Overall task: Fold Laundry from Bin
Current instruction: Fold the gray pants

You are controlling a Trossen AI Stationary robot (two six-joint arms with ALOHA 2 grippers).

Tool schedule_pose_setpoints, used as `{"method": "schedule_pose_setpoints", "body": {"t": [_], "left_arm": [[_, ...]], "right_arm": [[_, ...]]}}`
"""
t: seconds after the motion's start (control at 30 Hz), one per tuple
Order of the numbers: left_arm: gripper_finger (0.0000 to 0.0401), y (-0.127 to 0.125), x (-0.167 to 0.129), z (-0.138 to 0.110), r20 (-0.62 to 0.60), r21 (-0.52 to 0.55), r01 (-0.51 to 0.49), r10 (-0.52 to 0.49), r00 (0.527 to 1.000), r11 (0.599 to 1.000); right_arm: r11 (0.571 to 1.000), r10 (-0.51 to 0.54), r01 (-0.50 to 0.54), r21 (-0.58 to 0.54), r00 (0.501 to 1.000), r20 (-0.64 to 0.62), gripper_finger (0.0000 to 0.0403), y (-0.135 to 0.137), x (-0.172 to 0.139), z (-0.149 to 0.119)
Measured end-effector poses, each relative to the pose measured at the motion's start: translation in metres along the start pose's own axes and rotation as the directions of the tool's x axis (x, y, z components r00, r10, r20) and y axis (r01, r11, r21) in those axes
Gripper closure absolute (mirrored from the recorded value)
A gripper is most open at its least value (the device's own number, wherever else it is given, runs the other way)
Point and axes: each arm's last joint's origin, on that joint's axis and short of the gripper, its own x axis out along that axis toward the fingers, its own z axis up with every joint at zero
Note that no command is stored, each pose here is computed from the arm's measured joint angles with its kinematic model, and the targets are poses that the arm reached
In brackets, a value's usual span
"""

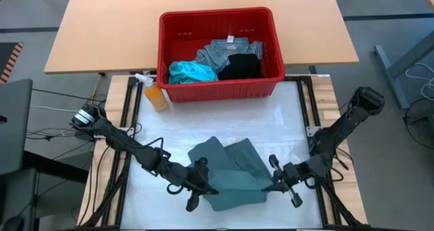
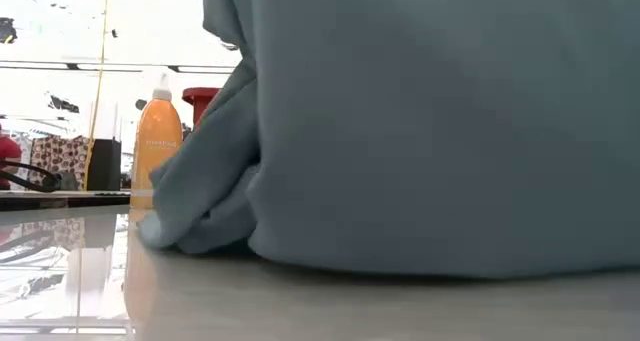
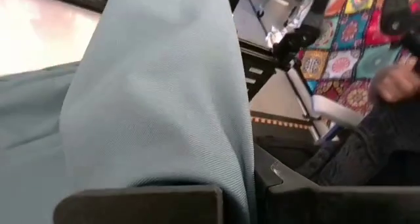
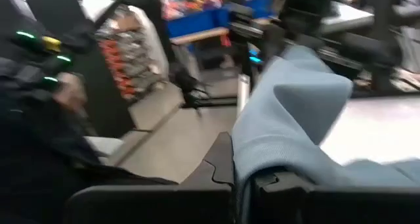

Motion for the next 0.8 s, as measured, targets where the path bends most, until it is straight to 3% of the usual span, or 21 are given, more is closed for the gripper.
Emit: {"method": "schedule_pose_setpoints", "body": {"t": [0.13, 0.3, 0.47, 0.63, 0.8], "left_arm": [[0.0401, 0.014, 0.002, -0.003, -0.045, -0.131, -0.118, 0.113, 0.993, 0.984], [0.0401, 0.037, -0.001, -0.008, -0.131, -0.248, -0.312, 0.287, 0.949, 0.917], [0.0401, 0.063, -0.006, -0.009, -0.22, -0.236, -0.464, 0.419, 0.881, 0.854], [0.0401, 0.105, -0.013, -0.021, -0.302, -0.215, -0.63, 0.563, 0.769, 0.746], [0.0401, 0.142, -0.018, -0.034, -0.311, -0.231, -0.663, 0.591, 0.744, 0.713]], "right_arm": [[0.987, -0.156, 0.157, 0.019, 0.987, -0.024, 0.0382, -0.025, 0.012, -0.006], [0.956, -0.29, 0.291, 0.034, 0.956, -0.045, 0.0384, -0.072, 0.022, 0.0], [0.897, -0.41, 0.427, 0.118, 0.901, -0.145, 0.0384, -0.128, 0.022, -0.001], [0.871, -0.456, 0.48, 0.108, 0.87, -0.19, 0.0383, -0.168, 0.024, -0.006], [0.841, -0.514, 0.539, 0.053, 0.825, -0.233, 0.0383, -0.202, 0.027, -0.023]]}}
